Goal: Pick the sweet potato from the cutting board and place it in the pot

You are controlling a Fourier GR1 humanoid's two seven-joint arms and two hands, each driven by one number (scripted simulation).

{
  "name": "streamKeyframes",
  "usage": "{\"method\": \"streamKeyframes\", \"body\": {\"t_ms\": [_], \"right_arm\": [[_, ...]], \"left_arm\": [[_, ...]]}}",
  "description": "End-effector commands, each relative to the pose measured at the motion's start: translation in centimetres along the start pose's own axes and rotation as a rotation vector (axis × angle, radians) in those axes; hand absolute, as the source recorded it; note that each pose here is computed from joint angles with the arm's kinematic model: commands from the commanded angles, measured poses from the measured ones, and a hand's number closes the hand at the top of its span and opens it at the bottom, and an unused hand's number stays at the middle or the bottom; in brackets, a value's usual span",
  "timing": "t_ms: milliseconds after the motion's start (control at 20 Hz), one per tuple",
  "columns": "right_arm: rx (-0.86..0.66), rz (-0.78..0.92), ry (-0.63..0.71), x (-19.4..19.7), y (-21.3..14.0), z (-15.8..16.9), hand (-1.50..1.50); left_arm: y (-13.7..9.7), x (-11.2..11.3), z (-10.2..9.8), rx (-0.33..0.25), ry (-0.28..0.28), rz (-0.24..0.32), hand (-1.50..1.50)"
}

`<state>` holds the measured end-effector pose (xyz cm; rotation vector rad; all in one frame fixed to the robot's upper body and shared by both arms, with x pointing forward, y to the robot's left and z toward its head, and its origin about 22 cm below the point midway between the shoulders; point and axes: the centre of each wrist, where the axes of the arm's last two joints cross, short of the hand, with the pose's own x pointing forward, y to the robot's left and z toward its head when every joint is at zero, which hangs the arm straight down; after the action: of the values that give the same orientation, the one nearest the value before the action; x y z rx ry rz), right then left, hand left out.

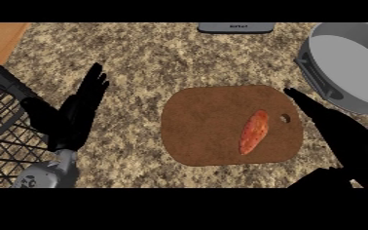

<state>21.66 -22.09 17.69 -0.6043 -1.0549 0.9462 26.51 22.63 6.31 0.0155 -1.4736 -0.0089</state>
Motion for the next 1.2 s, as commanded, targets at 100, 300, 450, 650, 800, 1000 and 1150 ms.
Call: {"method": "streamKeyframes", "body": {"t_ms": [100,300,450,650,800,1000,1150], "right_arm": [[-0.011,-0.001,0.074,-0.4,0.2,-2.6,-1.5],[-0.052,-0.039,0.041,3.0,2.4,0.1,-1.5],[-0.048,-0.033,0.06,2.7,2.4,-2.0,-1.5],[-0.021,-0.03,0.106,3.0,2.6,-3.4,-1.5],[-0.024,-0.009,0.148,3.3,2.7,-4.1,-1.5],[-0.02,0.004,0.195,2.7,3.6,-4.8,-1.5],[-0.002,0.034,0.19,2.6,5.0,-6.3,-1.5]], "left_arm": [[0.5,-1.6,0.1,-0.001,-0.01,-0.003,0.0],[-1.0,0.5,0.1,-0.009,-0.014,-0.005,0.0],[0.0,0.5,1.2,-0.015,0.005,0.005,0.0],[1.5,-1.0,-0.2,-0.018,0.004,-0.007,0.0],[0.6,-0.4,0.4,-0.007,0.01,0.0,0.0],[0.0,0.9,-0.4,-0.005,-0.009,0.007,0.0],[-0.1,1.7,-0.2,-0.004,-0.012,-0.011,0.0]]}}
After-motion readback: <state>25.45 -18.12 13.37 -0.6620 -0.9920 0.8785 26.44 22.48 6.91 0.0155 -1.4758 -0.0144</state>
